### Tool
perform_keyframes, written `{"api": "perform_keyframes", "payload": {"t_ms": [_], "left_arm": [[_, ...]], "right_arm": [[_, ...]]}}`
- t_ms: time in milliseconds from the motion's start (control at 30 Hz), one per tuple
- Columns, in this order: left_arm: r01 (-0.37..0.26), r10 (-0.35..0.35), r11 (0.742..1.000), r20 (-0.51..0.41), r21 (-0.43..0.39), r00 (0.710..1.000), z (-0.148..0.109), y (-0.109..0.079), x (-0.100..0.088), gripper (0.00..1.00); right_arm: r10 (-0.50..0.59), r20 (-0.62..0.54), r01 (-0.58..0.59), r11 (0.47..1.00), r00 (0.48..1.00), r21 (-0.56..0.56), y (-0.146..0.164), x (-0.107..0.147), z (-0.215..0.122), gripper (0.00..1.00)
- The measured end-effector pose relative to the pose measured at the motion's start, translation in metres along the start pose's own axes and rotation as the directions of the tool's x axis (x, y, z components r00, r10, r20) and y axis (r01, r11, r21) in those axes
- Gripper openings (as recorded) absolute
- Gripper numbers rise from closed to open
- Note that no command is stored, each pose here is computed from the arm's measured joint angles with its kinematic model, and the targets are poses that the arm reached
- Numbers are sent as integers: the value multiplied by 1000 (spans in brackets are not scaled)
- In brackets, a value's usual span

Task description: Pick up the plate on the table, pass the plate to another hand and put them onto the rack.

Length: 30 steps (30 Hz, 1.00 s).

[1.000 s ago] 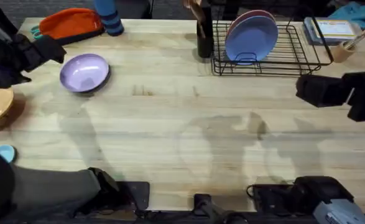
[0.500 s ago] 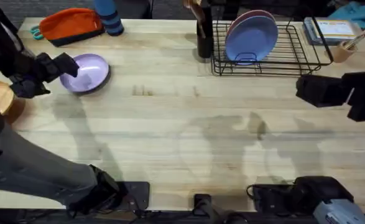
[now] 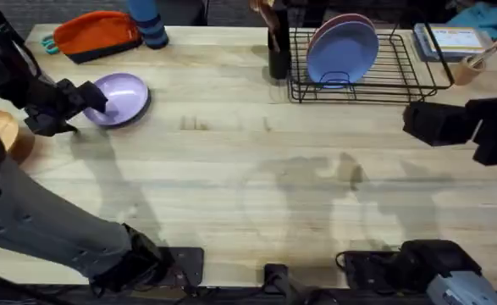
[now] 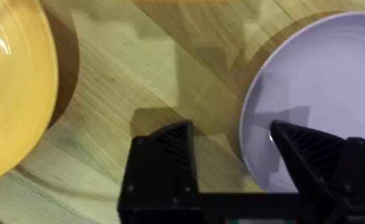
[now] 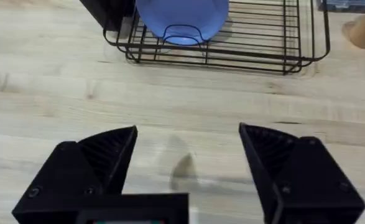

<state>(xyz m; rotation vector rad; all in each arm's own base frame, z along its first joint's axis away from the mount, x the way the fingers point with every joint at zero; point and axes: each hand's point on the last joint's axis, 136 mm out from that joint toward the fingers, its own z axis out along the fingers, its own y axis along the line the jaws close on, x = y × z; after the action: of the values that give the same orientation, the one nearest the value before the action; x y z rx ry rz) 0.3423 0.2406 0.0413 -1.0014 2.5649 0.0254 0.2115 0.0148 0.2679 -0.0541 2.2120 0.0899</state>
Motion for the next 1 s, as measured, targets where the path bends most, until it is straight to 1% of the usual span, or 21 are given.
{"api": "perform_keyframes", "payload": {"t_ms": [33,167,233,267,400,433,467,533,567,600,700,733,767,833,867,900,1000], "left_arm": [[1,-1,1000,0,-1,1000,0,1,0,767],[1,-1,1000,-1,0,1000,1,1,0,578],[2,-2,1000,-2,2,1000,1,0,0,522],[2,-2,1000,-2,7,1000,1,-1,0,406],[2,-1,1000,-3,22,1000,1,-3,1,277],[13,-13,999,-3,32,1000,-7,-6,-6,49],[10,-11,999,19,41,1000,-19,-10,-19,43],[5,-6,999,35,48,999,-28,-13,-24,40],[-24,14,997,142,71,990,-70,-25,-41,41],[-46,29,996,204,82,978,-98,-34,-48,42],[-74,47,993,257,95,965,-124,-45,-50,43],[-102,65,989,303,107,951,-146,-56,-51,42],[-127,80,985,338,119,938,-164,-66,-50,43],[-144,91,981,355,126,930,-176,-72,-47,43],[-206,132,963,364,173,922,-198,-97,-29,43],[-251,156,931,335,264,929,-199,-120,-16,43],[-277,166,900,321,338,932,-203,-139,-8,43]], "right_arm": [[0,0,0,1000,1000,0,0,0,0,998],[0,0,0,1000,1000,0,0,0,0,998],[0,0,0,1000,1000,0,0,0,0,999],[0,0,0,1000,1000,0,0,0,0,998],[0,0,0,1000,1000,0,0,0,0,998],[0,0,0,1000,1000,0,0,0,0,998],[0,0,0,1000,1000,0,0,0,0,998],[0,0,0,1000,1000,0,0,0,0,998],[0,0,0,1000,1000,0,0,0,0,998],[0,0,0,1000,1000,0,0,0,0,997],[0,0,0,1000,1000,0,0,0,0,998],[0,0,0,1000,1000,0,0,0,0,998],[0,0,0,1000,1000,0,0,0,0,998],[0,0,0,1000,1000,0,0,0,0,998],[-1,0,1,1000,1000,0,0,0,0,998],[-1,0,1,1000,1000,0,0,0,0,998],[-1,0,1,1000,1000,0,0,0,0,998]]}}
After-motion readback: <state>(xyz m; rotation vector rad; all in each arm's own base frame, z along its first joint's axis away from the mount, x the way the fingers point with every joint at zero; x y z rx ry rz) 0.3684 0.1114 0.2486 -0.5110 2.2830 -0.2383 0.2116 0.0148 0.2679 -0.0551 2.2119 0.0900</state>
